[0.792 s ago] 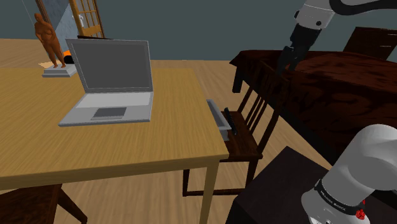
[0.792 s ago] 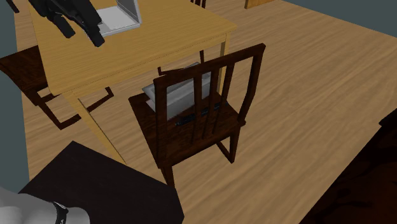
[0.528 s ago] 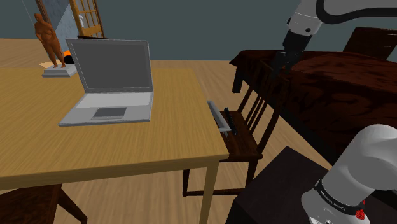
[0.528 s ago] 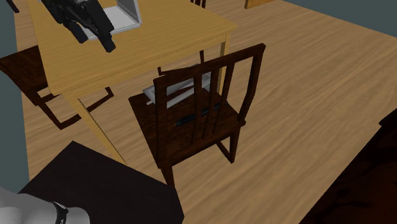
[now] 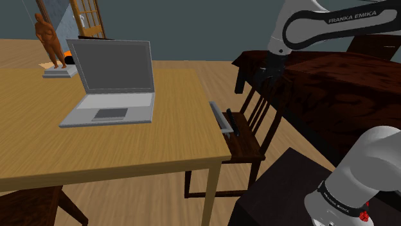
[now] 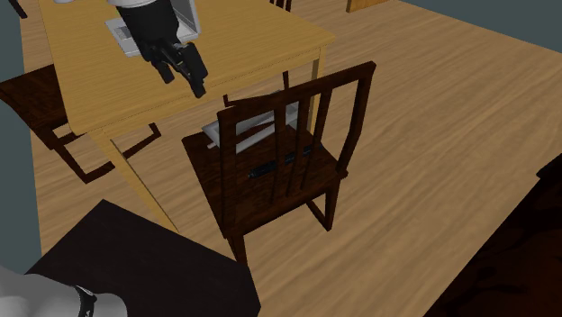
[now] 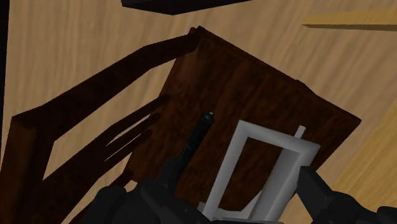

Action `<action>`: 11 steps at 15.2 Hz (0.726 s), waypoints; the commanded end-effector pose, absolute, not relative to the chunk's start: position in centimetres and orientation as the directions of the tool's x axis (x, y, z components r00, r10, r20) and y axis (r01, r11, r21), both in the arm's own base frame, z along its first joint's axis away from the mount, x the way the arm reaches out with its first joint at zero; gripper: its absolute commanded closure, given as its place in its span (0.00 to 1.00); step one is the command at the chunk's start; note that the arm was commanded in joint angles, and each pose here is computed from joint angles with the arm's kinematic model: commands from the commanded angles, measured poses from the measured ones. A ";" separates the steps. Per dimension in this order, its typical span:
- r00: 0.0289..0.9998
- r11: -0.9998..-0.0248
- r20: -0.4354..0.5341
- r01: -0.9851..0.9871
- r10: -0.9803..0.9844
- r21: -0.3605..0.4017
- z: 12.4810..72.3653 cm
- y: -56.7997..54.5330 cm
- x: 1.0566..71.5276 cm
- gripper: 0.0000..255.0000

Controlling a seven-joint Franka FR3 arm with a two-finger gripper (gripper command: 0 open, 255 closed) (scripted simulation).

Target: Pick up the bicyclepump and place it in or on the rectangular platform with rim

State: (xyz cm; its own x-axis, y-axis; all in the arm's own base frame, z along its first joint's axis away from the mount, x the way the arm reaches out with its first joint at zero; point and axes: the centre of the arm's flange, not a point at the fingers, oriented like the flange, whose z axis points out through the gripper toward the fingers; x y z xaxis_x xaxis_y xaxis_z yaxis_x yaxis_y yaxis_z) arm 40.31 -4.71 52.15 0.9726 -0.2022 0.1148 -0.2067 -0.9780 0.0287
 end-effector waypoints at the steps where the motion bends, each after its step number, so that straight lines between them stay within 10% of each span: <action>1: 0.967 -0.972 0.108 -0.234 -0.230 0.028 50.2 -5.6 42.2 0.00; 11: 0.931 -0.932 0.065 -0.362 -0.359 0.028 39.9 -9.1 50.4 0.00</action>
State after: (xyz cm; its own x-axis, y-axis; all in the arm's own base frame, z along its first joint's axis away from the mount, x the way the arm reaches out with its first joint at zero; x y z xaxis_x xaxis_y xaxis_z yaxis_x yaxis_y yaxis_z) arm 49.70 -8.70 41.04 0.9358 -0.3456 0.0695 -0.3481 -0.9371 0.0271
